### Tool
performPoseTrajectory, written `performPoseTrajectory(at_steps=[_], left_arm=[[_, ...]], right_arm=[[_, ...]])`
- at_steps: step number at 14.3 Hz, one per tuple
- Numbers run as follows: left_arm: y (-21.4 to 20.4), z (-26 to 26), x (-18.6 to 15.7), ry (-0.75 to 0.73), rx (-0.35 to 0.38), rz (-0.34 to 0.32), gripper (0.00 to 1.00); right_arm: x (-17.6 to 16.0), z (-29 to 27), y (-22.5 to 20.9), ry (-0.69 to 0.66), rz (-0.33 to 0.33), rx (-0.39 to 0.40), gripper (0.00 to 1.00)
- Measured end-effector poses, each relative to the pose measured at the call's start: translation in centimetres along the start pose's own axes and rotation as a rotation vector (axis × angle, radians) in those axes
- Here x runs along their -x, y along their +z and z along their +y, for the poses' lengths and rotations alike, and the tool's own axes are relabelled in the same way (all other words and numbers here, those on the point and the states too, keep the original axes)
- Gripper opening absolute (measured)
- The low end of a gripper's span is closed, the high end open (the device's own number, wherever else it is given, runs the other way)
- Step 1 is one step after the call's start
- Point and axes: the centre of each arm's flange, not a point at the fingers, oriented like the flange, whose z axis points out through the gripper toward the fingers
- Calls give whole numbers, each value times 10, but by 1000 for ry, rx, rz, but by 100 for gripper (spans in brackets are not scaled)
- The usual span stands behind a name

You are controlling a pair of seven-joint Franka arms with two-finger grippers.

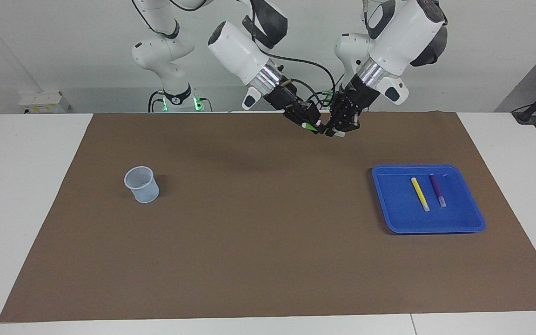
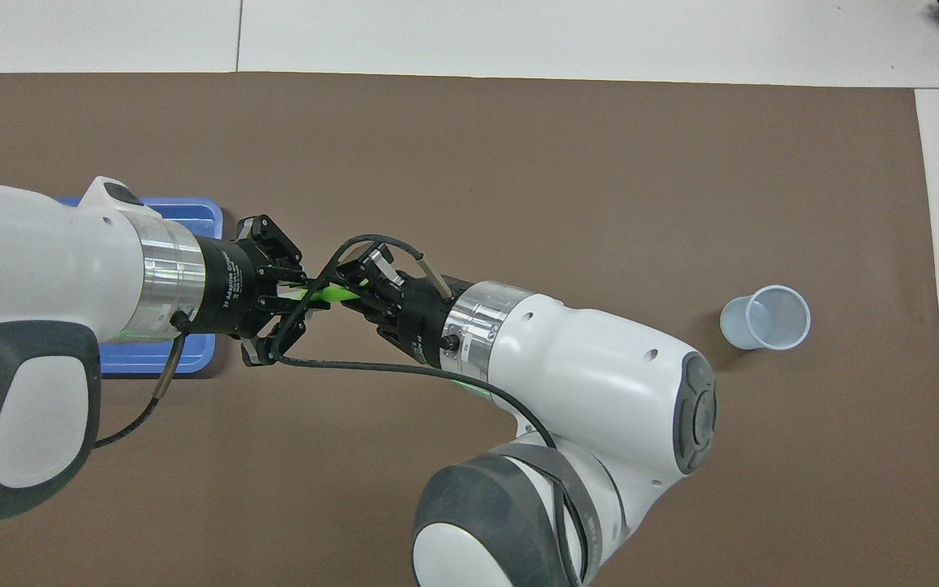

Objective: Transfer and insert pens with both arms
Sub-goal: 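Close the right gripper on the green pen and open the left gripper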

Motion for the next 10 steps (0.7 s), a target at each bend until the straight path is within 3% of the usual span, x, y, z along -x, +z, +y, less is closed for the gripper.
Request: performPoseTrajectory(at_steps=[1, 2, 10], left_arm=[[-1, 1, -1, -2, 5, -1, 17], [-1, 1, -1, -2, 5, -1, 17], [-1, 1, -1, -3, 6, -1, 17]], right_arm=[[0, 1, 1, 1, 0, 2, 22], [0, 1, 1, 1, 0, 3, 20], [-1, 1, 1, 1, 0, 4, 18]])
